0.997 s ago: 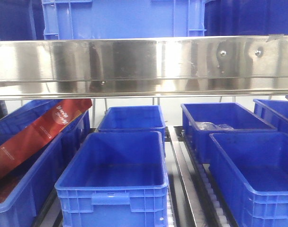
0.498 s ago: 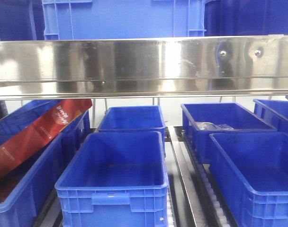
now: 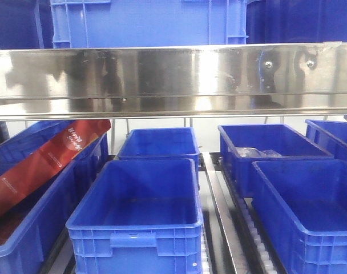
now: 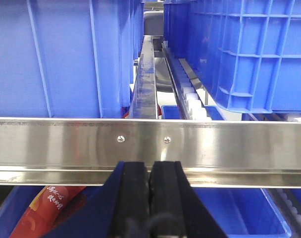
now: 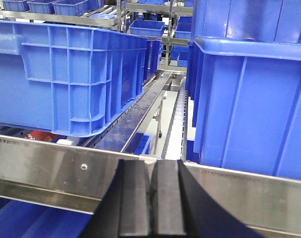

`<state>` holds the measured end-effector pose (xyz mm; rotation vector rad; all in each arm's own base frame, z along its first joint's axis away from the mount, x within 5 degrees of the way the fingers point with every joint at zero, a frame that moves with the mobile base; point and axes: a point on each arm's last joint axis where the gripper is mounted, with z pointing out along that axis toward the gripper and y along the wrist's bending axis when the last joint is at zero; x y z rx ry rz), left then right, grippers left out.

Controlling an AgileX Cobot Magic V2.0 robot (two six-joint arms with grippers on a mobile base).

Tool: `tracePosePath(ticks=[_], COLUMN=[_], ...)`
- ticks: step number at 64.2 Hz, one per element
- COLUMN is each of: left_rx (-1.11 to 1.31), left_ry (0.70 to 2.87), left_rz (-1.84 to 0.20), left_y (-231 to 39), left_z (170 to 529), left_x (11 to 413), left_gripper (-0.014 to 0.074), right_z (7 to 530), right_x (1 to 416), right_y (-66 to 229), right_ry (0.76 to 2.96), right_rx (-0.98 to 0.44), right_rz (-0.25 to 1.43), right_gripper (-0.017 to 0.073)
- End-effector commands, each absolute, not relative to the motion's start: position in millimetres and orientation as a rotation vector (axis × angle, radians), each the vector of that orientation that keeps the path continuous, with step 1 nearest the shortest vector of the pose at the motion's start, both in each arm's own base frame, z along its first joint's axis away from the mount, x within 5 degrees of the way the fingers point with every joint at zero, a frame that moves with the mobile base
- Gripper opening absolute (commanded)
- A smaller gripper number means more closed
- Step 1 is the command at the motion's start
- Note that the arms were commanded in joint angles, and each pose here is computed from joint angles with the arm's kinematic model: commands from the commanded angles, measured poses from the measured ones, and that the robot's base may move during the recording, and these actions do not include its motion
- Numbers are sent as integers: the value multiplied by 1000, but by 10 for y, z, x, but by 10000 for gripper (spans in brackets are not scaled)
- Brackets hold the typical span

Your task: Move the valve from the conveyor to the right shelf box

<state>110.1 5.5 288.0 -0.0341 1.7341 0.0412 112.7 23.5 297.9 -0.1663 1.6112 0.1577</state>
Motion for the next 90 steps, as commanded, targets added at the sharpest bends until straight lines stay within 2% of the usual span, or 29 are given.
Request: tracePosePath(ticks=[1,31,40,50,65,90], left_rx=[-46,-42,1,2,-4,-19], left_ry=[1709,1714,1671,1587,1537,1545], left_rz=[38,43,87,89,87,69], left_y=[59,60,55,39,31,30], left_z=[2902,2887,2824,2642,2098,2077], left_x=[1092,1092,951,706,561,564], left_gripper=[-111,-111,-111,-111,-111,-111], right_z=[2984,2984,2984,2986,2986,2990], right_x=[1121,1121,1121,1121,1121,1121], right_y=[229,229,229,229,229,229], right_ry=[1591,1591,1591,1589,1589,1584], right_rx=[-172,-172,-172,-172,-172,-171], right_rz=[146,146,146,146,146,146], right_gripper=[-162,-162,-162,-162,-162,-162])
